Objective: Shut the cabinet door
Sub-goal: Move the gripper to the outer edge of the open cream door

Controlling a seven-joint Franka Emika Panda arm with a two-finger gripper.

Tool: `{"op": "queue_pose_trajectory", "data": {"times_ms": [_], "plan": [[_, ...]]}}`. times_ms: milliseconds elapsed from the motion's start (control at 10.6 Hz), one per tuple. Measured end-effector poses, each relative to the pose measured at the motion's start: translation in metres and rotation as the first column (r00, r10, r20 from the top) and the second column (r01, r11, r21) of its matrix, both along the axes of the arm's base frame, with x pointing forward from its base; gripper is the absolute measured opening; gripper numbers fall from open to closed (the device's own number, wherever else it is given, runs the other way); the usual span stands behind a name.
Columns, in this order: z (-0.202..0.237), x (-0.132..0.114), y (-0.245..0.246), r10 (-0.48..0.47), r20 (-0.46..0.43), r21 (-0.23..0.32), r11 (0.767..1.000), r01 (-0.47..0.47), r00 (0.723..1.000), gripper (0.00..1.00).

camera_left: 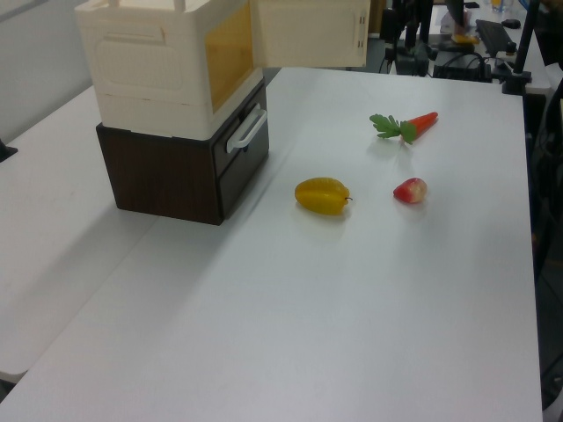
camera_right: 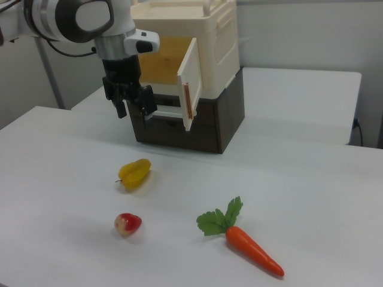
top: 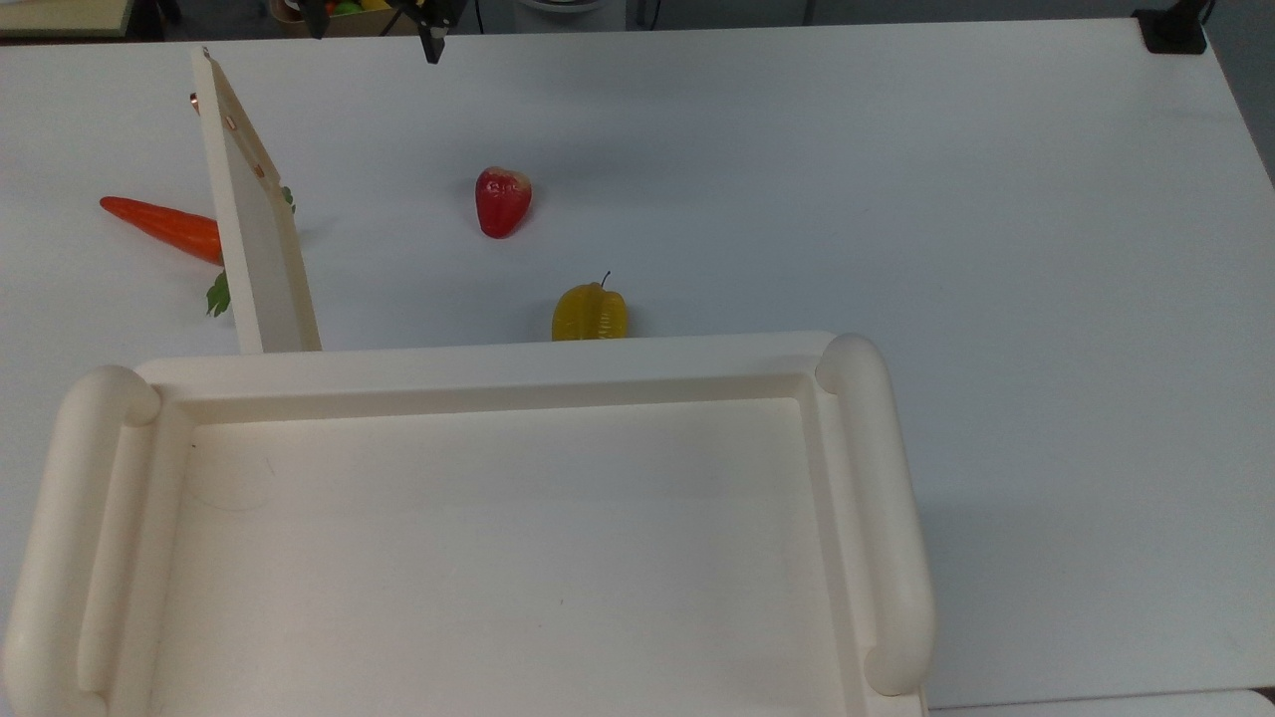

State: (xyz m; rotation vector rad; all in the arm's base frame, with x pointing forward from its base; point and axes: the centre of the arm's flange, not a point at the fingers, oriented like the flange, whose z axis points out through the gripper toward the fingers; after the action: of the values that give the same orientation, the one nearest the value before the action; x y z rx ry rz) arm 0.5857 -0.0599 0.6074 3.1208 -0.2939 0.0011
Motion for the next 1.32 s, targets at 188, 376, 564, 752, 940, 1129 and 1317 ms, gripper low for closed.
{"op": "queue_pose_trajectory", "data": {"times_ms": [188,376,564,752,940,1129,1317], "plan": [[0.000,0.000,0.003,0.005,0.000,0.000,1.000,-0.005,1.000,1.00],[0.000,0.000,0.002,0.035,0.000,0.000,0.999,-0.035,0.999,1.00],[0.000,-0.001,-0.002,0.085,-0.006,-0.001,0.996,-0.085,0.996,0.98],[-0.002,-0.004,-0.004,0.106,-0.026,0.004,0.994,-0.106,0.994,0.81],[-0.002,-0.005,-0.006,0.204,-0.031,0.008,0.979,-0.204,0.979,0.49],[-0.001,-0.006,-0.020,0.323,-0.026,0.009,0.946,-0.323,0.946,0.16],[0.006,-0.004,-0.045,0.440,0.025,-0.020,0.898,-0.439,0.898,0.01]]}}
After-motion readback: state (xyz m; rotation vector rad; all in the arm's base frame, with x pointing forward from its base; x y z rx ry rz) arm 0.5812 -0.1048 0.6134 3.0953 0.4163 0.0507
